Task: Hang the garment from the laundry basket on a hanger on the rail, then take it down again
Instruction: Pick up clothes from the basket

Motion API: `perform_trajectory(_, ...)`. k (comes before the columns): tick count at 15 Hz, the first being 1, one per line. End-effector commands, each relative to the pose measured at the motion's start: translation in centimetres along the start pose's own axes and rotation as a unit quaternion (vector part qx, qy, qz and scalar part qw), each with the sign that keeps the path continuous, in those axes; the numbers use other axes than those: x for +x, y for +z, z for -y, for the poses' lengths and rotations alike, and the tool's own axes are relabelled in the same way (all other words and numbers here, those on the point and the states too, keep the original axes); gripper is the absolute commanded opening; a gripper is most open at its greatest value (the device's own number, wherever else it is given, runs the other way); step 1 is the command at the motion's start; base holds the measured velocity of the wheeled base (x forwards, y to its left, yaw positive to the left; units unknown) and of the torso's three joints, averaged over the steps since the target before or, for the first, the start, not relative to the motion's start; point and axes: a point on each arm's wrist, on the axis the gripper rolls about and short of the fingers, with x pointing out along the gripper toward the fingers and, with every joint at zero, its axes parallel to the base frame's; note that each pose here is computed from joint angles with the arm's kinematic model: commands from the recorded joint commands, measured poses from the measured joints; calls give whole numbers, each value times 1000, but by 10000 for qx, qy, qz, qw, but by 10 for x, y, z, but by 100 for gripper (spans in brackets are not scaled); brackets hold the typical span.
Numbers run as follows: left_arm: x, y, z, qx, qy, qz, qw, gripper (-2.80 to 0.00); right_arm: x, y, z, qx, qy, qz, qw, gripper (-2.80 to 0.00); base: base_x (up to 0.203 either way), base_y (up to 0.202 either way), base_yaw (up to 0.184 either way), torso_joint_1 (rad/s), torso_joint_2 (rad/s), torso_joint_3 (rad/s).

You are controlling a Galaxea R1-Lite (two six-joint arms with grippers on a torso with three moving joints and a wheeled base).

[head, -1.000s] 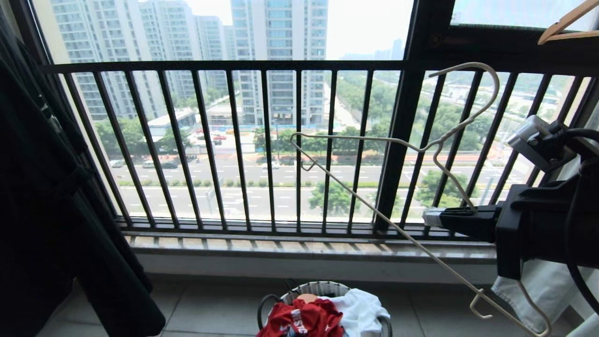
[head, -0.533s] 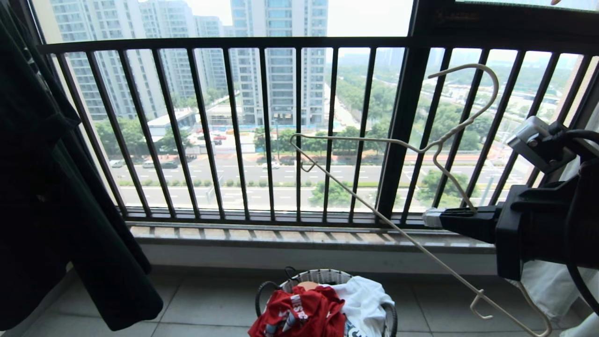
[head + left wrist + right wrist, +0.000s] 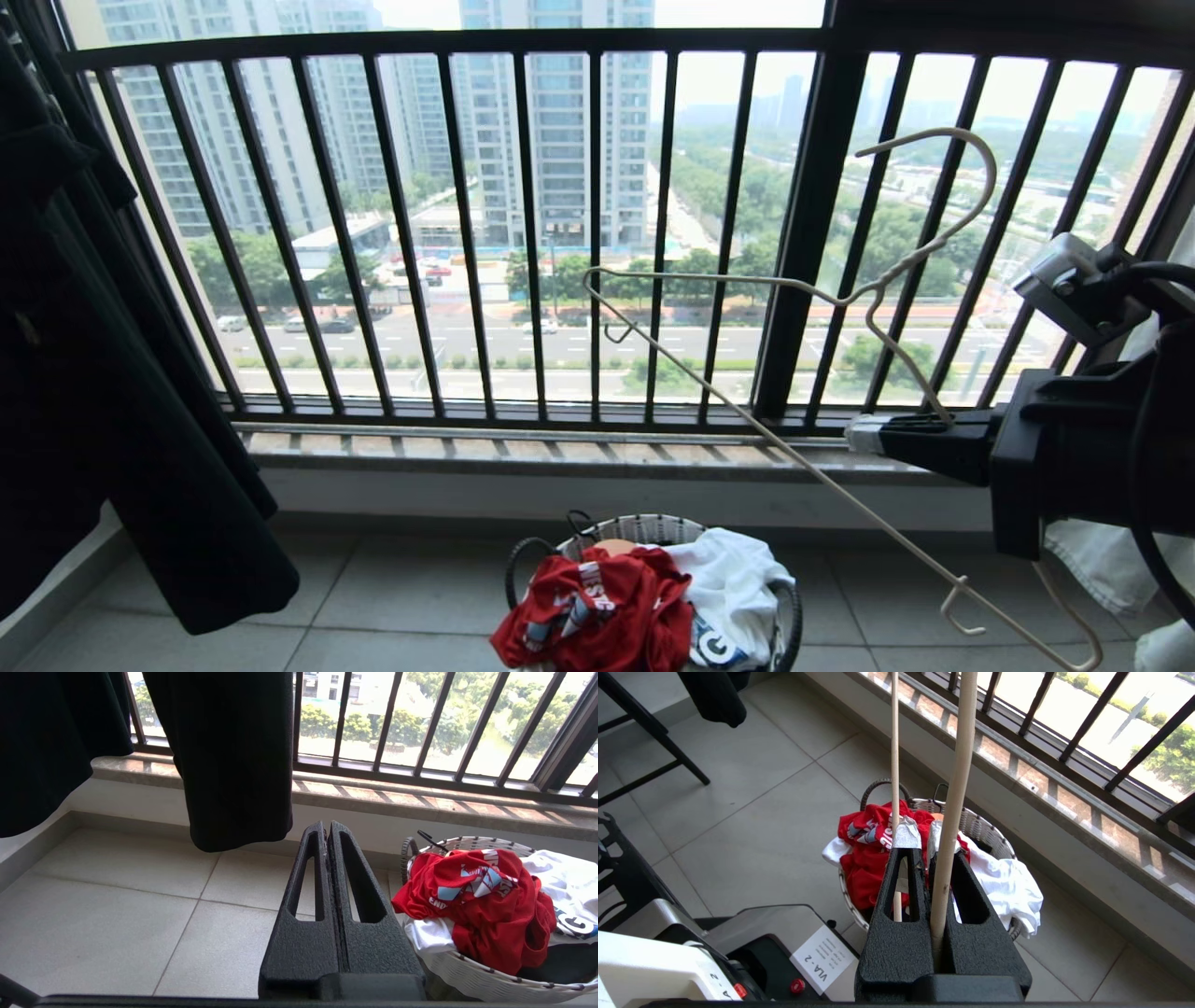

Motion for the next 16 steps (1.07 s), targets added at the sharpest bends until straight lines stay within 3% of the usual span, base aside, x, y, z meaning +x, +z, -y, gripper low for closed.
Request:
perform_trajectory(1, 0, 0, 0, -5, 5, -7, 10000, -280, 0, 0, 0, 2, 14, 9, 10000, -280, 0, 0, 0, 0, 0, 0)
perform_trajectory(16, 0, 0, 0, -5, 5, -7, 10000, -280, -6, 3, -1, -36, 9, 125, 9999, -280, 0, 0, 0, -5, 28, 27)
